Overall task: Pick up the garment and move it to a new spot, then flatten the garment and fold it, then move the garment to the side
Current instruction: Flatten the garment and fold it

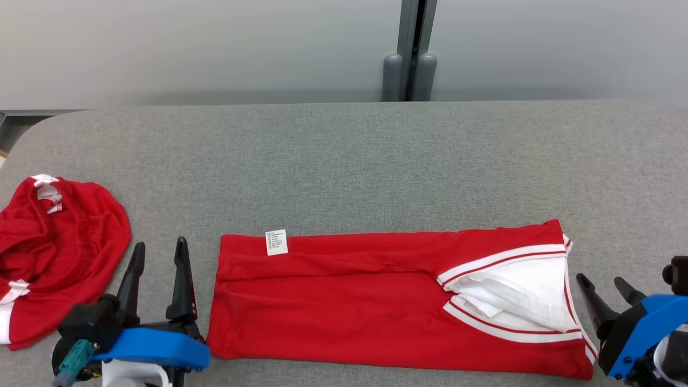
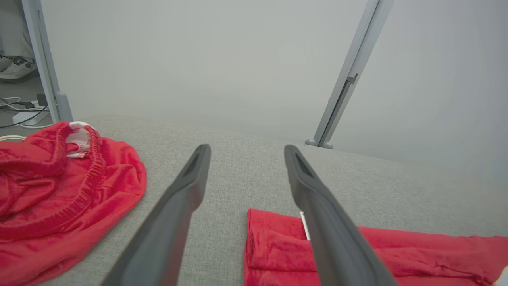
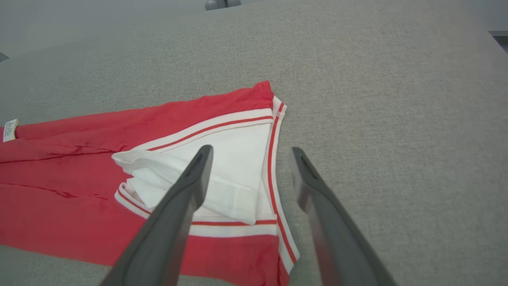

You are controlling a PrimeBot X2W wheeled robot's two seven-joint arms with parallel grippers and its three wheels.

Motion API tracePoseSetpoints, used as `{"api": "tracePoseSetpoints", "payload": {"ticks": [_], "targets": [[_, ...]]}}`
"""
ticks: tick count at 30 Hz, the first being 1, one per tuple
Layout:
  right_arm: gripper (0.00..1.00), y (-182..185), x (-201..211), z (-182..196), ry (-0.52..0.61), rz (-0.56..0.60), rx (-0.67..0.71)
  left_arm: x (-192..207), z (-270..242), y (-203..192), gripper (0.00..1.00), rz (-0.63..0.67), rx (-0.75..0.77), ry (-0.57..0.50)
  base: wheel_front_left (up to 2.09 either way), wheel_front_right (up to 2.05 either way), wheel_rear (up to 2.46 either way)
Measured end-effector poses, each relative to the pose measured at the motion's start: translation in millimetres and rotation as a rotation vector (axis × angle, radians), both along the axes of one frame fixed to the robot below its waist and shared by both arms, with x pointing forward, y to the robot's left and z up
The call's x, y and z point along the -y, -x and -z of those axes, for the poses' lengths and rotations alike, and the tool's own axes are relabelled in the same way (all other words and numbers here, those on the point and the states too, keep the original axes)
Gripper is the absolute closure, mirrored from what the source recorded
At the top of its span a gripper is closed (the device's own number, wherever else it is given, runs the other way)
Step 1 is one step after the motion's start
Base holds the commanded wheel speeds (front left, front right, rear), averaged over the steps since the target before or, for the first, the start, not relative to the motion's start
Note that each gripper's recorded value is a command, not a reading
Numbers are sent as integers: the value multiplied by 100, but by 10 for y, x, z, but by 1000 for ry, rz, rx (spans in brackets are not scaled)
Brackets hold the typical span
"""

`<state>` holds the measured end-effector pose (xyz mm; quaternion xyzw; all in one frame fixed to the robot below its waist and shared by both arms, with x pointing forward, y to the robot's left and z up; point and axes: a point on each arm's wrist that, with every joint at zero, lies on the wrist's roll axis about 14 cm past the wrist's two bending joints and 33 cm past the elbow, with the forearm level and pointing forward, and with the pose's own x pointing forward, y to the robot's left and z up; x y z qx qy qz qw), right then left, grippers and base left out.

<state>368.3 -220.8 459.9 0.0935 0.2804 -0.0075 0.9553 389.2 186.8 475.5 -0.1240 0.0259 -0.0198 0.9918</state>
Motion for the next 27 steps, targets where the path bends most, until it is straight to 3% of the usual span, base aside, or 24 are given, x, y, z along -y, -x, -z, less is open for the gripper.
{"api": "tracePoseSetpoints", "payload": {"ticks": [8, 19, 27], "targets": [[0, -91, 177, 191, -5, 78, -54, -30, 52, 85, 0, 3, 0, -25, 0, 0, 0], [0, -176, -72, 671, -63, 27, -236, -53, 238, 129, 0, 5, -51, -35, 0, 0, 0], [0, -215, -117, 860, -28, 7, -318, -60, 303, 94, 0, 7, -70, -35, 0, 0, 0]]}}
